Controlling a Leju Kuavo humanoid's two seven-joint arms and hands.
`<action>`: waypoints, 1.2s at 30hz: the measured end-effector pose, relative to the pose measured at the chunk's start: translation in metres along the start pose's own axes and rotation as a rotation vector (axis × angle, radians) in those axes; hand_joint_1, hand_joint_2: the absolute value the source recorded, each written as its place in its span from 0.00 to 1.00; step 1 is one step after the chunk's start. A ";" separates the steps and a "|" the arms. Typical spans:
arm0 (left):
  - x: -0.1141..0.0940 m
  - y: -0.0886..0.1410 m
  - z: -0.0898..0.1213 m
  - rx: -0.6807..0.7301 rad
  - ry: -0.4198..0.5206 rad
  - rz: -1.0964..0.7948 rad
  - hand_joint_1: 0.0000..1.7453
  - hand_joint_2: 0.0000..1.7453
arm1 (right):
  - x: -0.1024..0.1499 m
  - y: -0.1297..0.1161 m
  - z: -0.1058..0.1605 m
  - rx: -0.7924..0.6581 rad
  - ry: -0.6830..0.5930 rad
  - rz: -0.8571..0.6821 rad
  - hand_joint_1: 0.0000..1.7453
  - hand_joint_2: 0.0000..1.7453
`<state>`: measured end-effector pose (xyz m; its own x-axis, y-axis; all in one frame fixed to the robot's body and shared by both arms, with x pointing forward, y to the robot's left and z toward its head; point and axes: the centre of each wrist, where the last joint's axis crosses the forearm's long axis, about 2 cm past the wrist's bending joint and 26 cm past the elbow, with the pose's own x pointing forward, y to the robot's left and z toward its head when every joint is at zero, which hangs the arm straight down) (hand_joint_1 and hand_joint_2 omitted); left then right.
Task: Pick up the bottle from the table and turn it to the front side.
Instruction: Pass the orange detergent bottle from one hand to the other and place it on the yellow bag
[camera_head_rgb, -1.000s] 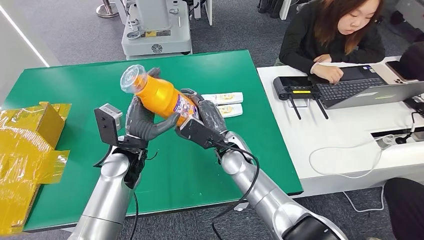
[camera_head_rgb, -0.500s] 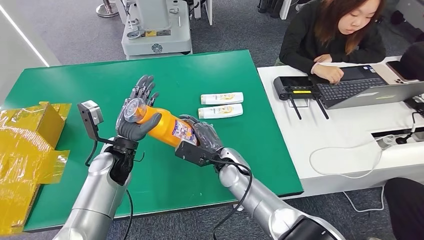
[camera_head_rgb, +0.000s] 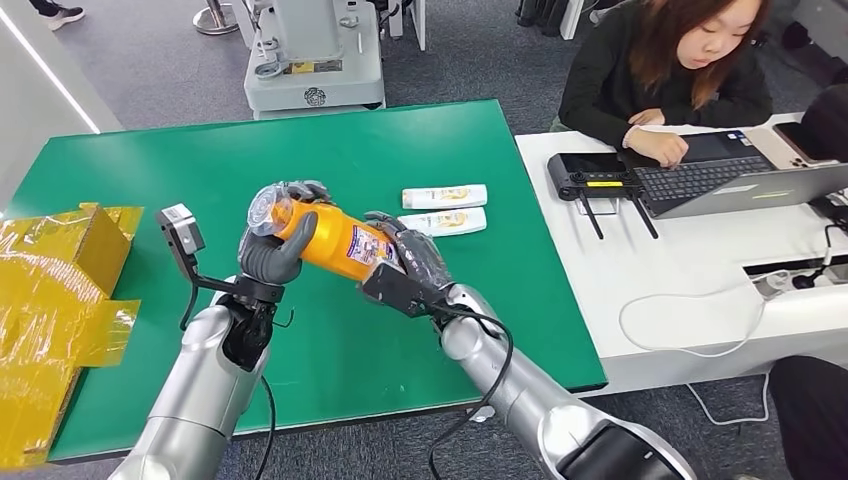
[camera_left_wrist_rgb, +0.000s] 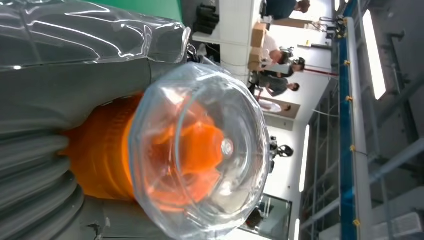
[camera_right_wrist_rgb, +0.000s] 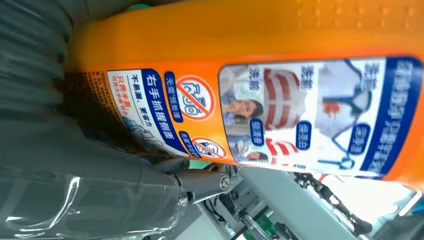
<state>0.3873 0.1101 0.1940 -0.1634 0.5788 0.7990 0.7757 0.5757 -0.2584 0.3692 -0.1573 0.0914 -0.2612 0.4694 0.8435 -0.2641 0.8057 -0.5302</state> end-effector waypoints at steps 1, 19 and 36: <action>0.001 -0.001 -0.002 -0.004 -0.004 0.003 0.86 1.00 | 0.001 -0.001 -0.001 -0.010 -0.003 -0.014 1.00 1.00; 0.007 -0.009 -0.021 -0.033 -0.045 -0.031 1.00 1.00 | 0.013 0.000 -0.009 -0.051 -0.032 -0.117 0.00 1.00; -0.002 0.004 0.006 0.052 -0.012 -0.483 1.00 1.00 | 0.011 0.006 -0.004 -0.061 -0.101 -0.212 0.00 1.00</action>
<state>0.3868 0.1144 0.1878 -0.5040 0.2447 0.8283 0.5782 0.8080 0.1131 0.3683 -0.1454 0.0978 -0.2980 0.2518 0.9207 -0.2666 0.9042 -0.3336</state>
